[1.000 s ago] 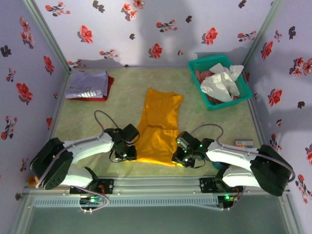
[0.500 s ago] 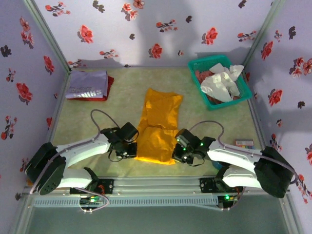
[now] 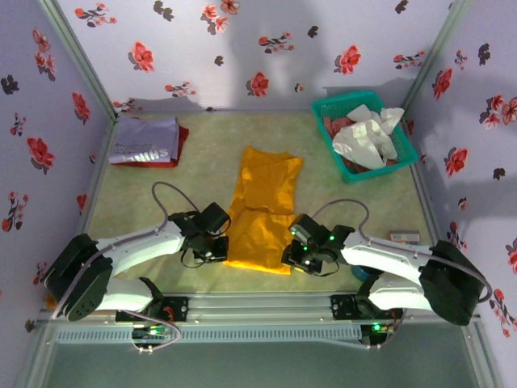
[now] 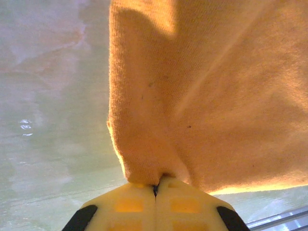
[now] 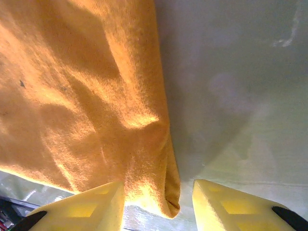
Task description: Fold and stack the t-shirts
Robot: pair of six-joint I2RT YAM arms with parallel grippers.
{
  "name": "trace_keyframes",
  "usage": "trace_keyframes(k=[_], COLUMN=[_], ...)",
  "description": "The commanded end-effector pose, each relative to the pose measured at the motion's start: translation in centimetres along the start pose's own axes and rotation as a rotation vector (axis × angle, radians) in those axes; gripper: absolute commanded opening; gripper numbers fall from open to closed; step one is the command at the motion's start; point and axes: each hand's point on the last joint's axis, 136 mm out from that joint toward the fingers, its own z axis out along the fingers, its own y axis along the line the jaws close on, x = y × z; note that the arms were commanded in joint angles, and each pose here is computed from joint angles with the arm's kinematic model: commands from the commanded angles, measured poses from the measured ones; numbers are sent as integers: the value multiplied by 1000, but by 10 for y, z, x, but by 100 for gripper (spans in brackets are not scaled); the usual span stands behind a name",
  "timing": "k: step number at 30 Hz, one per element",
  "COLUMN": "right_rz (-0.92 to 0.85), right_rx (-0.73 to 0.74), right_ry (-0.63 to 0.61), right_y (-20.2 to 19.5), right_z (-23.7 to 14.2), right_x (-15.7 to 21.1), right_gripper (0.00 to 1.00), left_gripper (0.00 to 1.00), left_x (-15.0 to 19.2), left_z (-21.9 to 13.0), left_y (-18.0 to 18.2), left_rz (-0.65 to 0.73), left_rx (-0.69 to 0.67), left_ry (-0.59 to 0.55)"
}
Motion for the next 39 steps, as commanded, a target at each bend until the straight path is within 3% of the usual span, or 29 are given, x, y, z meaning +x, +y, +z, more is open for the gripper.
trace_keyframes(k=[1,6,14,23,30,39], right_rz=[-39,-45,-46,13,81,80], right_rx=[16,45,89,169,78,-35], right_ry=[30,45,33,33,21,-150], right_y=[6,5,-5,-54,-65,-44], right_z=[-1,8,6,-5,-19,-62], right_x=[6,7,7,22,34,4], right_gripper=[42,34,0,0,0,0], left_gripper=[4,4,3,0,0,0], left_x=[3,5,12,40,69,26], left_z=[4,5,5,13,17,-34], left_y=[1,2,1,-18,-38,-83], left_rz=[-16,-16,-18,12,20,38], left_rx=[1,-2,9,13,23,89], left_ry=[12,16,29,98,156,73])
